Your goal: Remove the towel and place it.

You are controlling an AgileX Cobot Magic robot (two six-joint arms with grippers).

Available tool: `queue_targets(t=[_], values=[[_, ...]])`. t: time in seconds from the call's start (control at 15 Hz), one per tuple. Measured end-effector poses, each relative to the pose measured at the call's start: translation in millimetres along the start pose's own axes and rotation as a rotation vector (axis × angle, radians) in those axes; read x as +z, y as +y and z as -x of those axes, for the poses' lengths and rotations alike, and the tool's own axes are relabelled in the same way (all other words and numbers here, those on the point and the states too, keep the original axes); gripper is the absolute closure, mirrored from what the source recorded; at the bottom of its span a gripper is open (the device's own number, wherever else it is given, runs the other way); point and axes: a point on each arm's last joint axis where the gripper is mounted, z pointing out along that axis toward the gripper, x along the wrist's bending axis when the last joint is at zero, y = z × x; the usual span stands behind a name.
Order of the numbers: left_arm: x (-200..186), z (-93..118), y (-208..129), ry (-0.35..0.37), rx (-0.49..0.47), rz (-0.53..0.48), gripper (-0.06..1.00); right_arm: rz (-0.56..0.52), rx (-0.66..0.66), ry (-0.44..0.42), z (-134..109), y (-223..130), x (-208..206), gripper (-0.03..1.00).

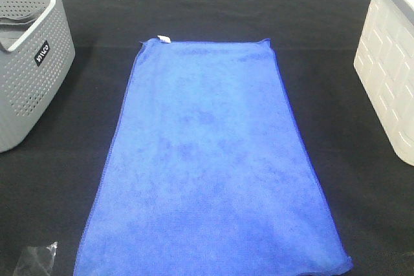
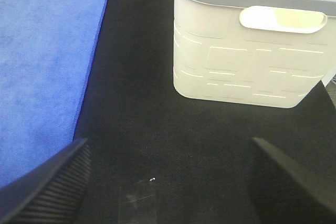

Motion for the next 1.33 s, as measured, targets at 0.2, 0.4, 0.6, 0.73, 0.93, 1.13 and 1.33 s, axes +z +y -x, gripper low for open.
queue_targets(t=[0.2, 0.4, 0.6, 0.73, 0.93, 1.13, 1.33], values=[[0.0, 4.1, 0.1, -0.045, -0.025, 0.001, 0.13, 0.000, 0.000, 0.000, 0.0, 0.0, 0.0, 0.21], [-0.1, 6.2, 0.1, -0.069, -0.034, 0.000, 0.13, 0.000, 0.000, 0.000, 0.0, 0.0, 0.0, 0.21], [-0.1, 6.2, 0.1, -0.069, -0.034, 0.000, 0.13, 0.000, 0.001, 0.000, 0.0, 0.0, 0.0, 0.21], [-0.1, 6.2, 0.1, -0.069, -0.033, 0.000, 0.13, 0.000, 0.001, 0.000, 0.0, 0.0, 0.0, 0.21], [-0.1, 6.2, 0.1, -0.069, -0.033, 0.000, 0.13, 0.000, 0.001, 0.000, 0.0, 0.0, 0.0, 0.21], [-0.1, 6.2, 0.1, -0.069, -0.033, 0.000, 0.13, 0.000, 0.001, 0.000, 0.0, 0.0, 0.0, 0.21], [-0.1, 6.2, 0.1, -0.069, -0.031, 0.000, 0.13, 0.000, 0.001, 0.000, 0.0, 0.0, 0.0, 0.21]])
